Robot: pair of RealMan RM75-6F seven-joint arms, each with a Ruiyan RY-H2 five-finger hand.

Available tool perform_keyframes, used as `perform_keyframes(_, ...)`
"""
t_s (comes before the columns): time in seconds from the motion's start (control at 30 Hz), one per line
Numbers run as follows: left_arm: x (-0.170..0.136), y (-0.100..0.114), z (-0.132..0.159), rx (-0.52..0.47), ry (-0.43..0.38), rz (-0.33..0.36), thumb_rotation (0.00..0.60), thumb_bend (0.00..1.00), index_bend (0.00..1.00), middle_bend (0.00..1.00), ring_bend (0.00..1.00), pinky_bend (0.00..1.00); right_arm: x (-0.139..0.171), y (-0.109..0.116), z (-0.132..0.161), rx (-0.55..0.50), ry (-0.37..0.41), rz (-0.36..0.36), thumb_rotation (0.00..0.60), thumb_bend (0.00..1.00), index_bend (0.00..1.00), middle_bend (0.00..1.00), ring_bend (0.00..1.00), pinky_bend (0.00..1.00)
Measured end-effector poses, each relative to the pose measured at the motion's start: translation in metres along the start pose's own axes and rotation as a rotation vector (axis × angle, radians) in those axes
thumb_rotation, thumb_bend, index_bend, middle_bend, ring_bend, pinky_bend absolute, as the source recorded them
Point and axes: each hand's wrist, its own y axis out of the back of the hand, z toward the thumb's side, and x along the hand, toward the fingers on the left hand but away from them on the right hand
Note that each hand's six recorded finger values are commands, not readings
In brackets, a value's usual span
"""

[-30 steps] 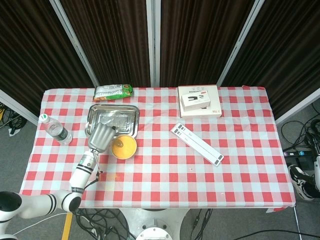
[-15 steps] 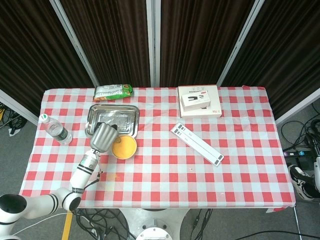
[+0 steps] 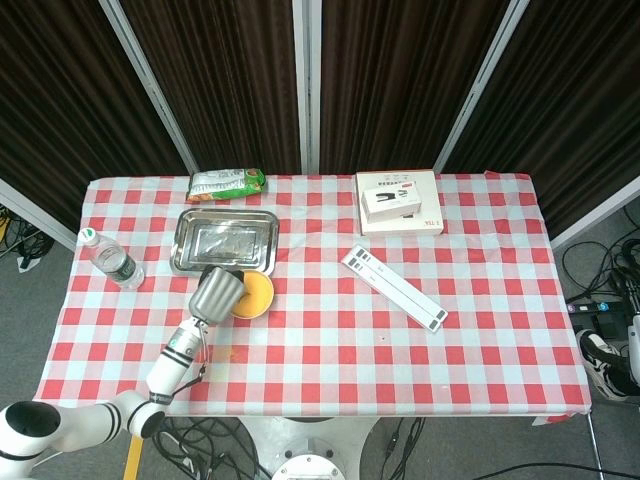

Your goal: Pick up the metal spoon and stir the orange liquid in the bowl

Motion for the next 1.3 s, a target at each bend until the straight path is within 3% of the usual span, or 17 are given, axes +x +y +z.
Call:
perform_keyframes(0.37,0.008,-0.005,-0.020,-0.271,0.071,-0.083,0.600,0.44,0.67,1.00,0.98,1.00,-0.002,0.000,0.000,0.001,-0.002,0.000,0.600,0.05,0.07,0.16,0.01,0.09)
perform_keyframes(0.53,0.013,-0.004,-0.040,-0.308,0.119,-0.091,0.600,0.44,0.67,1.00,0.98,1.00,-0.002,-0.001,0.001,0.001,0.001,0.002,0.600,0.05,0.07,0.16,0.01,0.09)
perform_keyframes(0.63,0.015,0.000,-0.045,-0.255,0.124,-0.068,0.600,0.44,0.67,1.00,0.98,1.00,-0.002,-0.001,0.001,0.001,0.003,0.004,0.600,0.05,0.07,0.16,0.01,0.09)
perform_keyframes(0.8,0.013,0.005,-0.042,-0.064,0.092,-0.015,0.600,0.44,0.67,1.00,0.98,1.00,-0.002,0.000,0.001,0.002,0.001,0.002,0.600,0.05,0.07,0.16,0.01,0.09)
perform_keyframes(1.03,0.008,0.005,-0.029,0.119,0.058,0.026,0.600,0.44,0.67,1.00,0.98,1.00,-0.002,-0.001,0.001,0.002,-0.001,0.006,0.600,0.05,0.07,0.16,0.01,0.09)
perform_keyframes(1.3,0.002,-0.001,-0.008,0.157,0.023,0.006,0.600,0.44,0.67,1.00,0.98,1.00,-0.001,-0.002,0.000,-0.001,-0.003,0.011,0.600,0.05,0.08,0.16,0.01,0.10)
